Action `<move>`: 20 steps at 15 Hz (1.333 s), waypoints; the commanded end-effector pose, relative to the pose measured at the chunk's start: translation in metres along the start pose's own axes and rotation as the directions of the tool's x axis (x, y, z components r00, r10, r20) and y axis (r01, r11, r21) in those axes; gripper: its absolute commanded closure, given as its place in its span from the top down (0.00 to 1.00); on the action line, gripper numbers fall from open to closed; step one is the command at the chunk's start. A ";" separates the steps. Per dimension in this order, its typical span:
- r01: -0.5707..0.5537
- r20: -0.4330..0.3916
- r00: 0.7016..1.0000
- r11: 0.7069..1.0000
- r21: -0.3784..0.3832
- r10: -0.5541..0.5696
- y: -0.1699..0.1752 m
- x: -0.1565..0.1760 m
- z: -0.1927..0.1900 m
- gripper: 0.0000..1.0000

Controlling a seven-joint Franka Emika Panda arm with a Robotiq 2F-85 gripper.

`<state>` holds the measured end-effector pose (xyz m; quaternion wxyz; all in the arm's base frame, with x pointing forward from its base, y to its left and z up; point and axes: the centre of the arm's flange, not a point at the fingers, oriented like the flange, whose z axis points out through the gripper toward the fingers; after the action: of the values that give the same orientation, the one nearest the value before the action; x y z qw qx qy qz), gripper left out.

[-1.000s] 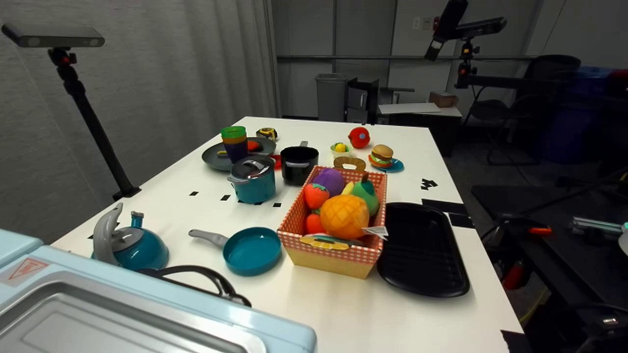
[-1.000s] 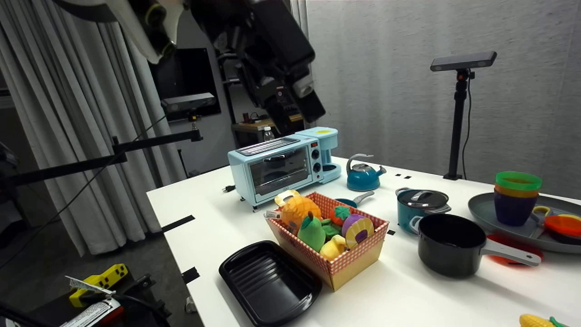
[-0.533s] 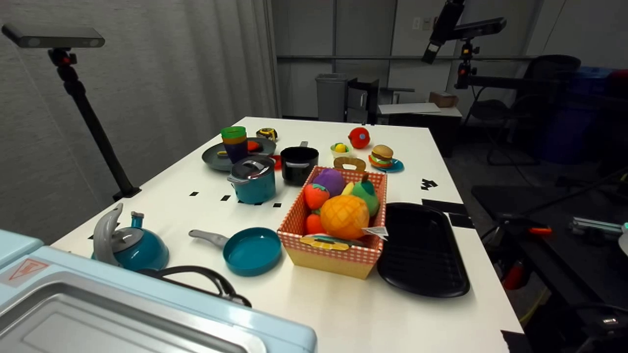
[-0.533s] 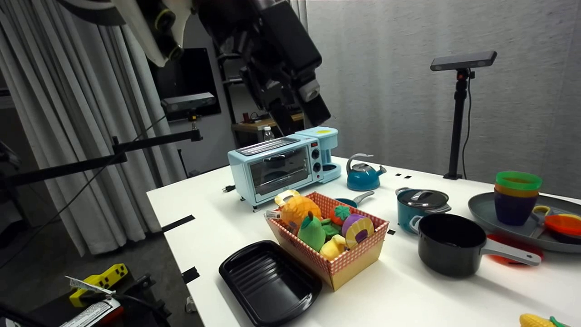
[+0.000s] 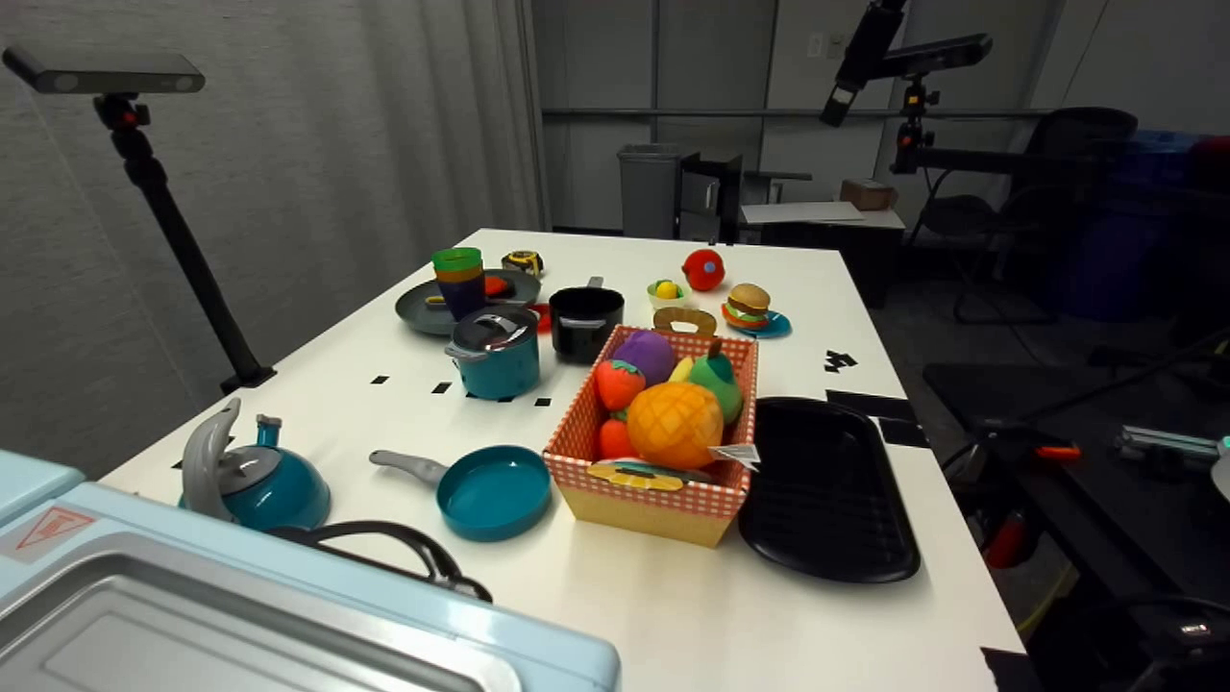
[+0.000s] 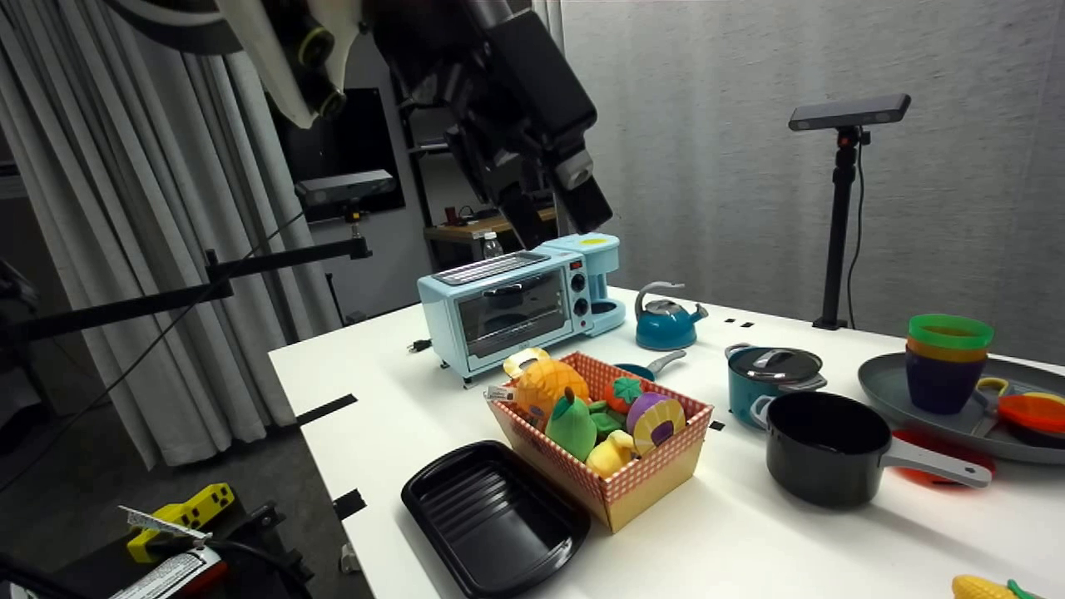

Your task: Pick the lid from the blue pot and put it on the black pot

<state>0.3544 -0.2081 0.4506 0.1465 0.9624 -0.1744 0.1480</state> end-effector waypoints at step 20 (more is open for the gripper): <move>-0.086 -0.062 0.994 0.993 0.076 0.091 -0.104 0.100 0.060 1.00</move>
<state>0.4973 -0.1639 0.4055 0.1103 0.9531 -0.2065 0.1919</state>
